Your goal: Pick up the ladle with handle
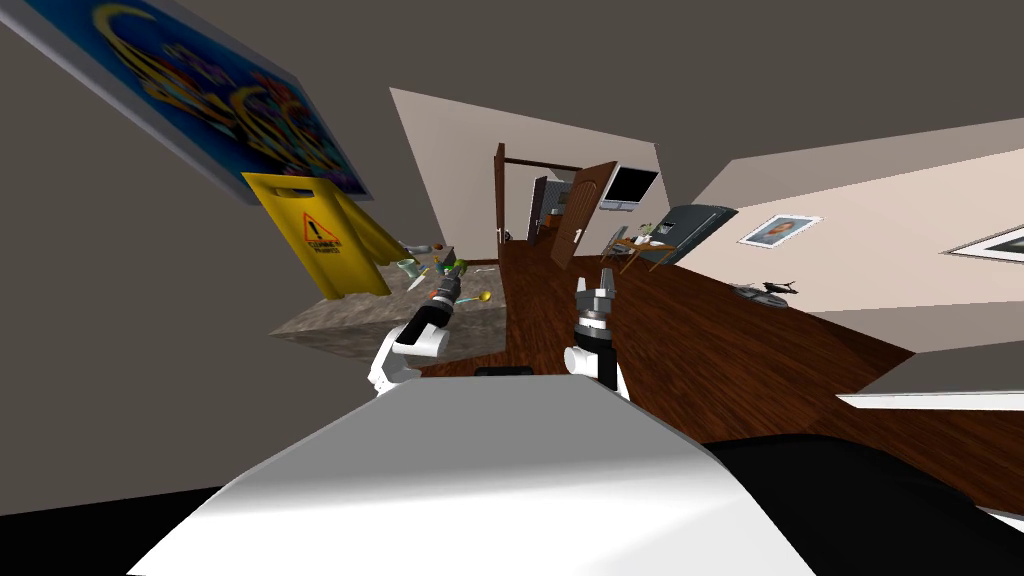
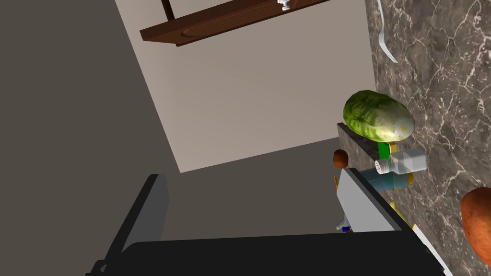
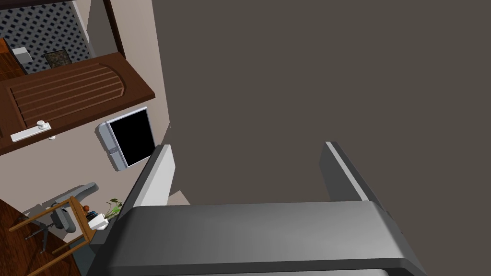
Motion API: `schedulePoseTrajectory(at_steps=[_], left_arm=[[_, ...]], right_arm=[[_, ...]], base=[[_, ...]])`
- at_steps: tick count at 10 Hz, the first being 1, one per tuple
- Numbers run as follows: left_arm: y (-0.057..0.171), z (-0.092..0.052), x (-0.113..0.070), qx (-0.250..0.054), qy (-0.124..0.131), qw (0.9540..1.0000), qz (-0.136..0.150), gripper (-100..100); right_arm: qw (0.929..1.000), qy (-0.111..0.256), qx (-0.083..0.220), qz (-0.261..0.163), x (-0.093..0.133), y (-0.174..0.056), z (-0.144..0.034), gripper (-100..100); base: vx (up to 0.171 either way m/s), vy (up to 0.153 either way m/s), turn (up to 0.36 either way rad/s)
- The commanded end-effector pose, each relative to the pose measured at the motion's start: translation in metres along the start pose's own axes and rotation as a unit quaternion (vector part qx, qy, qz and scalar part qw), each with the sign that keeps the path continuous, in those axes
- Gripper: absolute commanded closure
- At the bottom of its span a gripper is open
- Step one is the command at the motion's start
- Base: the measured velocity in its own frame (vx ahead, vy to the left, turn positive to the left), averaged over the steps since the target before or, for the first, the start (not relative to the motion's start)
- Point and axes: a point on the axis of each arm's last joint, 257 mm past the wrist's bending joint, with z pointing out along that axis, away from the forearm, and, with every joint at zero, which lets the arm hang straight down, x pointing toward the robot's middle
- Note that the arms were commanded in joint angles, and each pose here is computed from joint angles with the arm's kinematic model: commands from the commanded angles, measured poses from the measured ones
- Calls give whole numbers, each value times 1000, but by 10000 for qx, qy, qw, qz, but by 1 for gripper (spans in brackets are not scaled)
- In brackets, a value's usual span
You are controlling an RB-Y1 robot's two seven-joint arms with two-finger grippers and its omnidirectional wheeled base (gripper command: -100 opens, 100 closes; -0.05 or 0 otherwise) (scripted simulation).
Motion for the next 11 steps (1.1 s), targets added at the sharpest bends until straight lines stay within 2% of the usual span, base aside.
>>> schedulePoseTrajectory(at_steps=[1, 2, 6, 7, 11], left_arm=[[10, 2, 3, -222, 32, 9997, -14, -100], [11, 6, 9, -294, 84, 9995, -48, -100], [32, 7, 16, -769, 150, 9969, -82, -100], [34, 7, 16, -801, 151, 9966, -81, -100], [53, 9, 29, -1281, 273, 9913, -155, -100]], right_arm=[[10000, 0, 0, 0, 0, 0, 0, 0], [10000, 0, 0, 0, 0, 0, 0, 0], [10000, 0, 0, 0, 0, 0, 0, 0], [10000, 0, 0, 0, 0, 0, 0, 0], [10000, 0, 0, 0, 0, 0, 0, 0]], base=[[2, 10, -27], [5, 12, -43], [6, 6, -19], [7, 4, 2], [19, 7, -24]])
